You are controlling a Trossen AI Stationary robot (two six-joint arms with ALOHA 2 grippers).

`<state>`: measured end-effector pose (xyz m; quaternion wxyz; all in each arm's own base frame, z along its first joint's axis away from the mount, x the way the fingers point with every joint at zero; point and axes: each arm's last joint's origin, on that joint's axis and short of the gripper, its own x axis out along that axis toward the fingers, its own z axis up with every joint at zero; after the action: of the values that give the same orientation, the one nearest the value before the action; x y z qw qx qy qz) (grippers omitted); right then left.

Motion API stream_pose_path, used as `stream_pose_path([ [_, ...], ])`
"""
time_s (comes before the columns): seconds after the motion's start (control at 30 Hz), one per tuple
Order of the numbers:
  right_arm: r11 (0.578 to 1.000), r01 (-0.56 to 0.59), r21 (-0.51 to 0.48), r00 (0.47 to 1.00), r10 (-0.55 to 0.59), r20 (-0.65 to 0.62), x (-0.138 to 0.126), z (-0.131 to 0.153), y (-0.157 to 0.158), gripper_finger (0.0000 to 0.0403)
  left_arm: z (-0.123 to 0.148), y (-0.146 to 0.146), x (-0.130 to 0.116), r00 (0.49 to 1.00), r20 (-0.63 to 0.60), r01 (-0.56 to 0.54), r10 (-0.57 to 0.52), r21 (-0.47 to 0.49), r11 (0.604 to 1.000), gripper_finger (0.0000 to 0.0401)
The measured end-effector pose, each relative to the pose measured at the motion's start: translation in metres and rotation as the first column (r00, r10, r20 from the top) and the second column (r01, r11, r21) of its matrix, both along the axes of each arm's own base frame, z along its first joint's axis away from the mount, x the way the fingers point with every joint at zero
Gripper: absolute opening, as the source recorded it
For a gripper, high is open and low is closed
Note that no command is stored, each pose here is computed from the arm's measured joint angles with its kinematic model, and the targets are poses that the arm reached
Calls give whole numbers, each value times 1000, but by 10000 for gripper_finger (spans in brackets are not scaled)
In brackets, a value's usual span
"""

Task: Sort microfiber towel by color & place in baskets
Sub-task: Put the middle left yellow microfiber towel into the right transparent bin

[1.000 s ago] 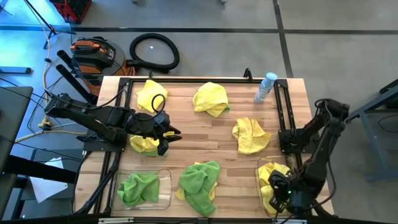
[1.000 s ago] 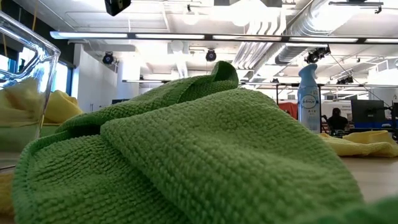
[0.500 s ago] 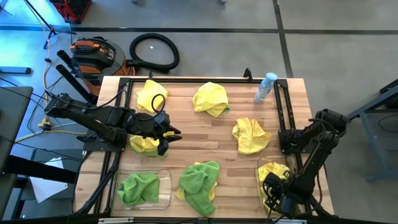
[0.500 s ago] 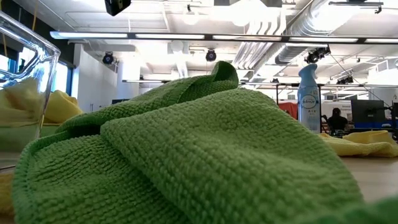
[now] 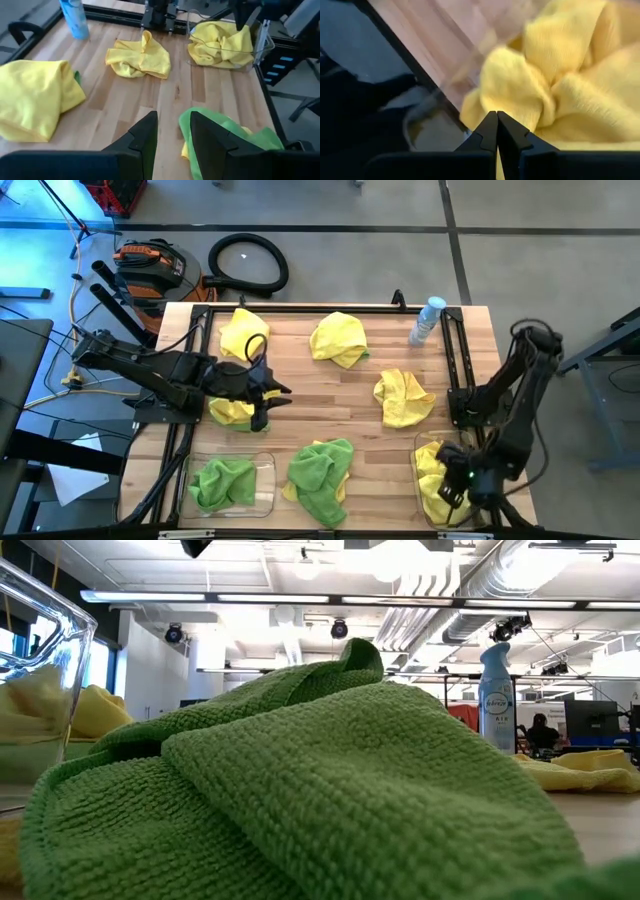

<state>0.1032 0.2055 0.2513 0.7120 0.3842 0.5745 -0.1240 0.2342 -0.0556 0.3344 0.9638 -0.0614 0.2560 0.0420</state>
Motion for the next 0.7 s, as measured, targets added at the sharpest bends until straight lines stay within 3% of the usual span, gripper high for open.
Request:
stream_pose_path([
  [0.2, 988, -17, -153, 1000, 18, 10, -9, 42, -23, 0, 7, -12, -3, 1000, 25, 1, -1, 22, 1000, 80],
  [0.37, 930, 7, -368, 995, 30, 95, -8, 79, -39, 0, 19, -20, -7, 998, 68, -14, 12, 37, 999, 69],
  [0.53, 866, 73, -494, 958, 76, 276, 13, 94, -48, 0, 26, -25, -9, 995, 90, -30, 29, 6, 1000, 57],
  [0.7, 847, 77, -526, 923, 140, 360, 51, 88, -54, 0, 27, -25, -17, 998, 0, -61, 61, -30, 998, 42],
])
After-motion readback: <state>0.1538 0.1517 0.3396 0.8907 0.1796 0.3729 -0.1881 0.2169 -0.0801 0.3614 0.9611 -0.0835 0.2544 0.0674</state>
